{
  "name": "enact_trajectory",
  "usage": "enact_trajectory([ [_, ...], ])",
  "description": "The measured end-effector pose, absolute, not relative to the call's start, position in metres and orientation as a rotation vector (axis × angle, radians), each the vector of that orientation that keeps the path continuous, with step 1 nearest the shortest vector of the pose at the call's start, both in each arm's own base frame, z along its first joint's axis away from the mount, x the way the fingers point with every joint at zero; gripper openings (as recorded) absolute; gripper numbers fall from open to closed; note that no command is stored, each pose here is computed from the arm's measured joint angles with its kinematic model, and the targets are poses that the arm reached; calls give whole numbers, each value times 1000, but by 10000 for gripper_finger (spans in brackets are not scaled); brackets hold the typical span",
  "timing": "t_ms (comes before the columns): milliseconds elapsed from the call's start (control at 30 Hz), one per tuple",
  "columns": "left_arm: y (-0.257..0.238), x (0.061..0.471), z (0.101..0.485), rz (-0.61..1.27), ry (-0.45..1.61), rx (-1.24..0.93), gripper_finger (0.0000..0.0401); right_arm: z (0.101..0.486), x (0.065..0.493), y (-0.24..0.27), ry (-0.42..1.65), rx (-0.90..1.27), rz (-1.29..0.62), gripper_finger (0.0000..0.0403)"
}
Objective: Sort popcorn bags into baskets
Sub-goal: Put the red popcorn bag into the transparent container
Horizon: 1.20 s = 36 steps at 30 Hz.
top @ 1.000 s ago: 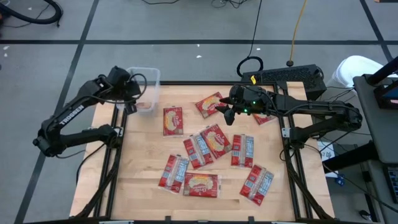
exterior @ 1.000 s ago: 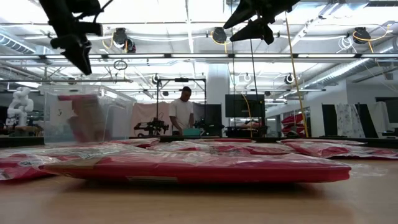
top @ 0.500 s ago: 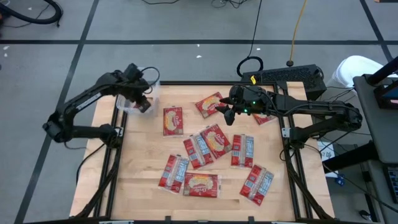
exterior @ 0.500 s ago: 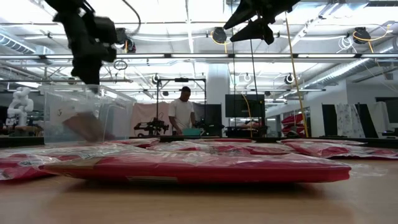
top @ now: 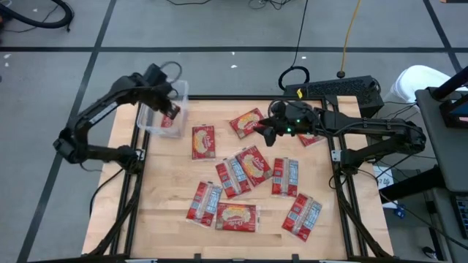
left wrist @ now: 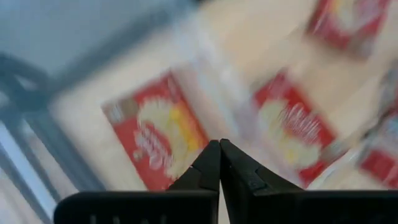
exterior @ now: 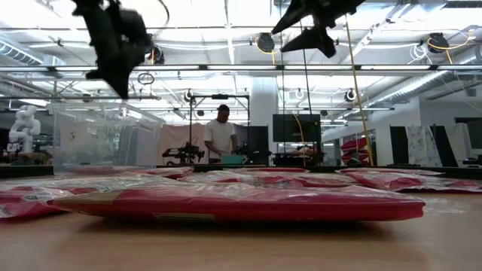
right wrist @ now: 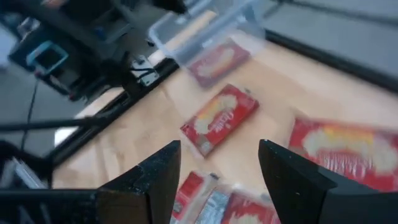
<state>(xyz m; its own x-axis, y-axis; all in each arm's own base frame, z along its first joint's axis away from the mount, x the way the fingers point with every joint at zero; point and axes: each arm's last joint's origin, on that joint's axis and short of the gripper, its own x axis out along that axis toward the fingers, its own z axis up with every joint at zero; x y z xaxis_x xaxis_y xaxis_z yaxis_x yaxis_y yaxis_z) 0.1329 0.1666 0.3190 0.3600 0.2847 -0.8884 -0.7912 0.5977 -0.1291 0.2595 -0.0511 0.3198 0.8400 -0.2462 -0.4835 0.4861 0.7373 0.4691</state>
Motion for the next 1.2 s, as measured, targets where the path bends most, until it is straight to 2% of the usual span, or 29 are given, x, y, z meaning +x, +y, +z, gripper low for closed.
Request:
enact_trajectory([
  [100,159,135,345,744,838,-557,22,314,255,-56,450,697,-490,210],
  [233,144,132,359,724,754,-565,25,306,248,-60,519,777,-568,210],
  [400,121,127,367,672,721,-618,25,293,235,-59,657,965,-699,210],
  [800,85,138,374,487,719,-559,26,277,214,-27,1010,1222,-790,211],
  [1067,66,151,374,414,736,-549,26,274,210,7,1120,1230,-766,253],
  [1200,56,155,374,414,738,-524,26,258,209,25,1149,1244,-762,275],
])
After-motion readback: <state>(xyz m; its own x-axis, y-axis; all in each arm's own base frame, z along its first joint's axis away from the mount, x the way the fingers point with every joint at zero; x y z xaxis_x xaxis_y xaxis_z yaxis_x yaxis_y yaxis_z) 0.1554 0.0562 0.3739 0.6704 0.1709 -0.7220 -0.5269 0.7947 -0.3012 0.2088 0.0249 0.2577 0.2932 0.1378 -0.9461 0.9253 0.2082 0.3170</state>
